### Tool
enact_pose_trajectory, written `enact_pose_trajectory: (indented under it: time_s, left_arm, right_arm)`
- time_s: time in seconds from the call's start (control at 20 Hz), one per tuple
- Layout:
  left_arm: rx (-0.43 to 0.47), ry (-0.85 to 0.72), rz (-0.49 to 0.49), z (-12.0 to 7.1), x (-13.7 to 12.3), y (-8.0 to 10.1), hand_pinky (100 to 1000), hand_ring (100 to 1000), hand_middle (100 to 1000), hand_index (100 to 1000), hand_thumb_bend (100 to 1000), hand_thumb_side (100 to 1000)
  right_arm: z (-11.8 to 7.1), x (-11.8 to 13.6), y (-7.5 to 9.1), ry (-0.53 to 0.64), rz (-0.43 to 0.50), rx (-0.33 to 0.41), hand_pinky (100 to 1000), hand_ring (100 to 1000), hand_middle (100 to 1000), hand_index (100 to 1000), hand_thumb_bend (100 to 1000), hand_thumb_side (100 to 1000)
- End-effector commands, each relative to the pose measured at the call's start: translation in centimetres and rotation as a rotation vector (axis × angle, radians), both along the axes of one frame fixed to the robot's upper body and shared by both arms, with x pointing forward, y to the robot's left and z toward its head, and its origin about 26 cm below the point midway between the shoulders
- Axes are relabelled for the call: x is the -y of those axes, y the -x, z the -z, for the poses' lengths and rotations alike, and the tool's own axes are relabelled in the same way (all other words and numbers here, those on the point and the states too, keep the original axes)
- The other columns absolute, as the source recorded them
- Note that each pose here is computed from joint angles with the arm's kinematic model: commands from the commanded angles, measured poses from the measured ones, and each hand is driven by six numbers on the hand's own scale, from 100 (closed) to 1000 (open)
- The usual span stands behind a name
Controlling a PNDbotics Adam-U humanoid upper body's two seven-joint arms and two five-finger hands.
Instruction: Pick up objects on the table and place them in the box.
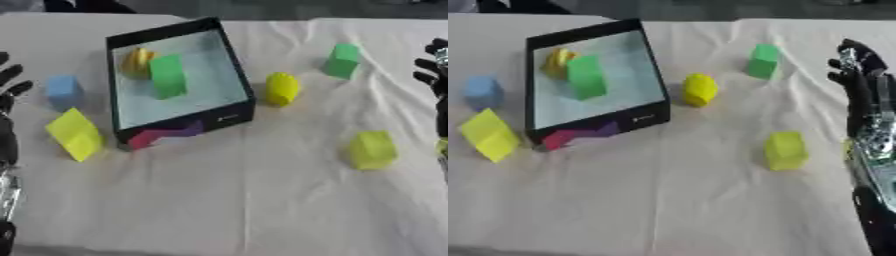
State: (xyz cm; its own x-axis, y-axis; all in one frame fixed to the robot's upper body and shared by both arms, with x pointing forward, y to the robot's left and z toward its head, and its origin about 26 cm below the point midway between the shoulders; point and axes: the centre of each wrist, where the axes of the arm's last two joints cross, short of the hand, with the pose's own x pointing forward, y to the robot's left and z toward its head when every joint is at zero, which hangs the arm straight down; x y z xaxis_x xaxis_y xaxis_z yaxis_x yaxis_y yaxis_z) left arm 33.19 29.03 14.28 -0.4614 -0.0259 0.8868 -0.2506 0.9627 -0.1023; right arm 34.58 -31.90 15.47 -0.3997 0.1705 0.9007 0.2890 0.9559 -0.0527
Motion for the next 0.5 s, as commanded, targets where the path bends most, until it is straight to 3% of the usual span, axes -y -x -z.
enact_pose_trajectory:
  time_s: [0.05, 0.25, 0.4, 0.5]
  left_arm:
    - [0.036, -0.027, -0.004, -1.3, -0.5, 0.0, 727, 774, 766, 812, 124, 805]
    - [0.039, -0.025, -0.016, -1.4, -0.7, 0.1, 728, 775, 766, 812, 126, 804]
    - [0.039, -0.031, -0.022, -1.4, -0.9, 0.1, 728, 774, 766, 811, 125, 803]
    - [0.037, -0.037, -0.026, -1.4, -1.0, 0.1, 728, 774, 766, 811, 125, 804]
  right_arm:
    - [-1.4, 0.4, 0.0, 0.037, 0.0, 0.033, 796, 802, 818, 826, 100, 665]
    - [-2.5, 1.0, 0.2, 0.094, -0.012, 0.048, 801, 812, 825, 840, 100, 651]
    - [-4.6, 2.0, 0.7, 0.211, -0.038, 0.053, 810, 827, 836, 854, 100, 649]
    - [-6.2, 2.8, 1.4, 0.338, -0.073, 0.013, 818, 837, 844, 860, 100, 649]
